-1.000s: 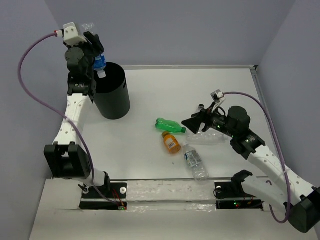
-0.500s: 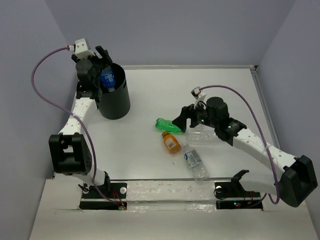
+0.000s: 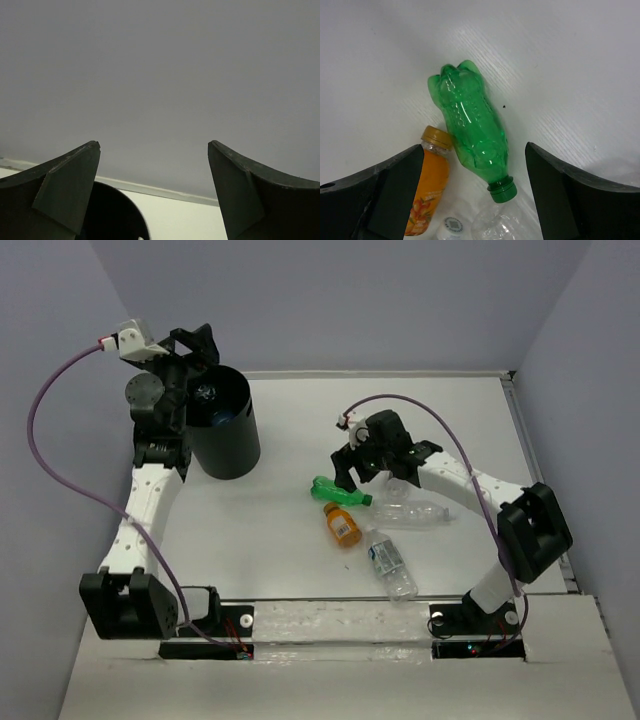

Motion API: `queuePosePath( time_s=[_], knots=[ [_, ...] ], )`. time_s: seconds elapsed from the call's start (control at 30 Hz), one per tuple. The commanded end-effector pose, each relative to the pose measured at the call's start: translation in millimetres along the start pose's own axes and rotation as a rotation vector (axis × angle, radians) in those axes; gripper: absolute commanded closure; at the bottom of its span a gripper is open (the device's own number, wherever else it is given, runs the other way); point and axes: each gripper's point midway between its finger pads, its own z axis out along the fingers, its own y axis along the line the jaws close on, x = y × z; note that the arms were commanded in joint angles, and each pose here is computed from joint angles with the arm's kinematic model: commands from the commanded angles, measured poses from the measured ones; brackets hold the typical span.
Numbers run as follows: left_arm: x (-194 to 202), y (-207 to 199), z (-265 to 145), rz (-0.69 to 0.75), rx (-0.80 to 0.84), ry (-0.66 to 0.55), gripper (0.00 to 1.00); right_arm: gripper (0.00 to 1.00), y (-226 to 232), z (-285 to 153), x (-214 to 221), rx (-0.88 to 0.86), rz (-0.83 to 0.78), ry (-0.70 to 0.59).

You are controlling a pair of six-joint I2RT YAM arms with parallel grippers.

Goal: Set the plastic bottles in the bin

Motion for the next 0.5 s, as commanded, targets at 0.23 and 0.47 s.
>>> queuePosePath(
  time_s=[0.23,0.47],
  knots=[
    [52,-87,-140,-0.176,0.226,0.355,0.01,0.08,3,24,35,-0.080,-0.090,0.165],
    [133,-78,-211,-0.237,0.254,0.661,0.01,0.12,-5,52,35,-0.095,-0.095,0.224]
  ],
)
